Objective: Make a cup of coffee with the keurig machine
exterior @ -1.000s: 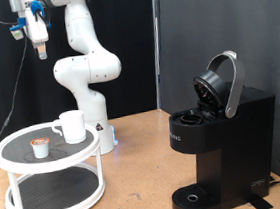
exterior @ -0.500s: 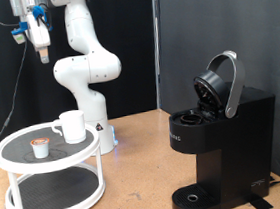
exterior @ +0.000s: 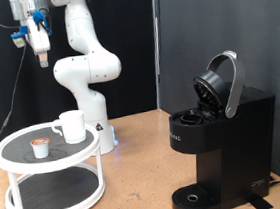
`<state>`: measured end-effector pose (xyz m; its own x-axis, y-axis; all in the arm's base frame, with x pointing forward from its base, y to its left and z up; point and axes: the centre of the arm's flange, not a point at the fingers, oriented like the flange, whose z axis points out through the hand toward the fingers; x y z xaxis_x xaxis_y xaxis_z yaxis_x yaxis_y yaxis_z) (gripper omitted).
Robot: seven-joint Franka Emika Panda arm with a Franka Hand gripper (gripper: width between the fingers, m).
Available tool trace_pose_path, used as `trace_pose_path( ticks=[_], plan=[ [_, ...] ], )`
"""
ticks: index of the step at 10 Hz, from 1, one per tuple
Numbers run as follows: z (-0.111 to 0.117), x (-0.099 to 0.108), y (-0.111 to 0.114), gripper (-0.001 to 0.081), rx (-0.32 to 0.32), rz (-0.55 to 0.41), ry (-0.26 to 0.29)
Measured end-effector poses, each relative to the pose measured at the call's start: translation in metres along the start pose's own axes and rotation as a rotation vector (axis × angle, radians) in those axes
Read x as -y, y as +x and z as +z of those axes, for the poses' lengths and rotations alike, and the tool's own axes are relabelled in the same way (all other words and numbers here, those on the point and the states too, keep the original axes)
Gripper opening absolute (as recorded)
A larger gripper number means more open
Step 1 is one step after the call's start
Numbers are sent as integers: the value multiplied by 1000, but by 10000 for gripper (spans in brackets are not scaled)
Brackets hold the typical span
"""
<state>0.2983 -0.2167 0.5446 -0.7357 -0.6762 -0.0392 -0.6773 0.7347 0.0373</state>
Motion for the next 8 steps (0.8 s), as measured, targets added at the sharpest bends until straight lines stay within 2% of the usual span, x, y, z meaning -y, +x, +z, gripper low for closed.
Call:
trace_pose_path(
  ticks=[3,8],
  plan=[
    [12,3,0,734,14,-13,12],
    [55,17,8,734,-9,-13,37]
  ],
)
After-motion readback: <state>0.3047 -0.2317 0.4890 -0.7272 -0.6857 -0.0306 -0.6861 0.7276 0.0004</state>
